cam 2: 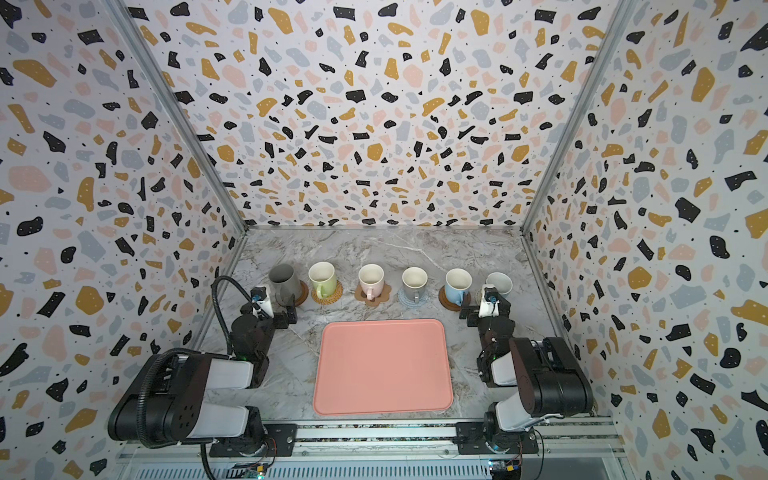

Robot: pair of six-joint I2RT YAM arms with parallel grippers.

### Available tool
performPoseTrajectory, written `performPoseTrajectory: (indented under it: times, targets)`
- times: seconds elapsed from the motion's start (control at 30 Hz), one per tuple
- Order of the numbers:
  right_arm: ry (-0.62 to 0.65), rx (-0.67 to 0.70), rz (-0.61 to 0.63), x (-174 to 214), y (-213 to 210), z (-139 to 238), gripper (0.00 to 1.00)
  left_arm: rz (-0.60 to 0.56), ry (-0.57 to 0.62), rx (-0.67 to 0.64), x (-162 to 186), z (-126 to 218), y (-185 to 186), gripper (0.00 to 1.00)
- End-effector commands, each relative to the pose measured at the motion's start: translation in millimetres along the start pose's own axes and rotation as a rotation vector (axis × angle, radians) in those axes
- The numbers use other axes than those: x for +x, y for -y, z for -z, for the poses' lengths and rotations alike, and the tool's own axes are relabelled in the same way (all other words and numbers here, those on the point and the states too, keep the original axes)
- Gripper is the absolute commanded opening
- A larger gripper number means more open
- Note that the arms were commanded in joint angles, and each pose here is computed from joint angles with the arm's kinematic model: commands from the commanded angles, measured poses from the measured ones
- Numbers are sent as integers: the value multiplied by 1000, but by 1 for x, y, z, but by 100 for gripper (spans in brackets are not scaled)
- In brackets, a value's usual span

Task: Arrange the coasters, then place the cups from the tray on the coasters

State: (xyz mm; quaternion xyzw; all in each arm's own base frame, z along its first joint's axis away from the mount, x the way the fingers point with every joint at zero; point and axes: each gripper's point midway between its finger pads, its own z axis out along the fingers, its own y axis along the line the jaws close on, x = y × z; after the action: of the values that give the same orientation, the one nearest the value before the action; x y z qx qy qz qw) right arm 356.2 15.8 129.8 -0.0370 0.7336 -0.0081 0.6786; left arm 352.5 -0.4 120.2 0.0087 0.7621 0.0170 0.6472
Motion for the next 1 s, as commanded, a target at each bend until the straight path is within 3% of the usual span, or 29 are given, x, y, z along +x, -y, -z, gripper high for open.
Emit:
performPoseTrajectory:
  times: [0.0,0.97]
  targets:
    - [1,6,-7,-3,1,-5,99,-13,65,12,-15,2,3,99]
    - [-19,30,2,-1,1,-9,99,-13,67,10,-16,3,2,99]
